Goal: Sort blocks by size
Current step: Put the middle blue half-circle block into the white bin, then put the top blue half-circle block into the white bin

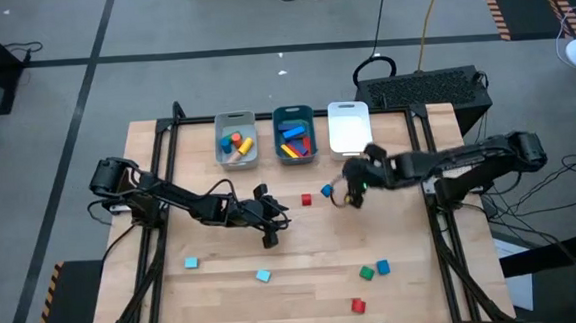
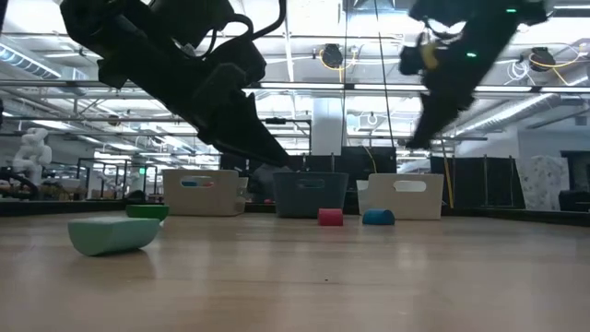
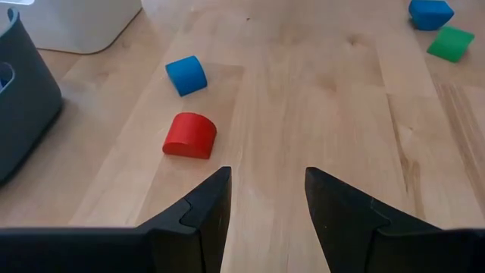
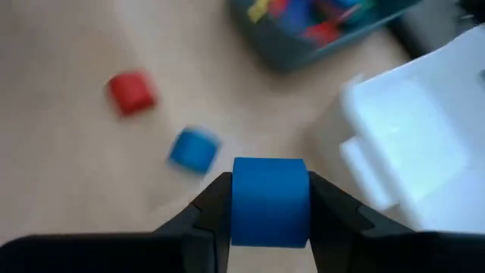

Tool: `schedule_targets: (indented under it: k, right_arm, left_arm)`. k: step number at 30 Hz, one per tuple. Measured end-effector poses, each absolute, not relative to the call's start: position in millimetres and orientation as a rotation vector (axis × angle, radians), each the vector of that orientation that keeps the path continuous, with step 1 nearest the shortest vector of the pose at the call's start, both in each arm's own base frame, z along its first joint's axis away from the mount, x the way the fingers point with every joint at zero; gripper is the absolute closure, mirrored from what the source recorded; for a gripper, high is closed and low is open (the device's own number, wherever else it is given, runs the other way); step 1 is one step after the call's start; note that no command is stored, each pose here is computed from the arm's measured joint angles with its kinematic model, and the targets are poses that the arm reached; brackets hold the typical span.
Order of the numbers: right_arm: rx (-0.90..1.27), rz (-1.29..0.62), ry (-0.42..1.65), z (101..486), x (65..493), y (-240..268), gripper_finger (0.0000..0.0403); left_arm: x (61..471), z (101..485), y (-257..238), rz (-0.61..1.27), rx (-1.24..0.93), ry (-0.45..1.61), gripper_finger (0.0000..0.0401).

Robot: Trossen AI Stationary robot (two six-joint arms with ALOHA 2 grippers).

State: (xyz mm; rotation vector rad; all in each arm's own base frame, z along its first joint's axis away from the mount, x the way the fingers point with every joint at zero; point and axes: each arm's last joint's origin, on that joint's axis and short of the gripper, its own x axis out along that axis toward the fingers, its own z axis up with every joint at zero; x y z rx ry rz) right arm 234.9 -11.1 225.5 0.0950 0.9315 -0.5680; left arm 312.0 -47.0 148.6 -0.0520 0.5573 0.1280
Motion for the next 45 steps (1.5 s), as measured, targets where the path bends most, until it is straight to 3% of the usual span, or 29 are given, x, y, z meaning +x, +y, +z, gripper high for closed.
schedule_targets:
  k: [9,21,27,34,45]
  right_arm:
    - [0.209,-0.691,0.838,241.2,232.4,-104.5,0.0291]
    - [0.403,-0.796,0.906,177.4,229.5,-194.6,0.0291]
    - [0.454,-0.781,0.925,149.8,232.7,-210.6,0.0279]
    - [0.481,-0.744,0.917,143.4,233.9,-215.0,0.0245]
    - [0.361,-0.756,0.826,188.5,223.3,-205.4,0.0191]
  left_arm:
    - [310.9,146.9,-47.5,0.117,-0.050,0.579,0.0230]
    - [310.7,146.5,-47.4,0.117,-0.050,0.584,0.0230]
    - [310.7,146.5,-47.4,0.117,-0.050,0.584,0.0230]
    - [310.7,146.6,-47.4,0.118,-0.050,0.583,0.0230]
    - [310.7,146.6,-47.4,0.118,-0.050,0.583,0.0230]
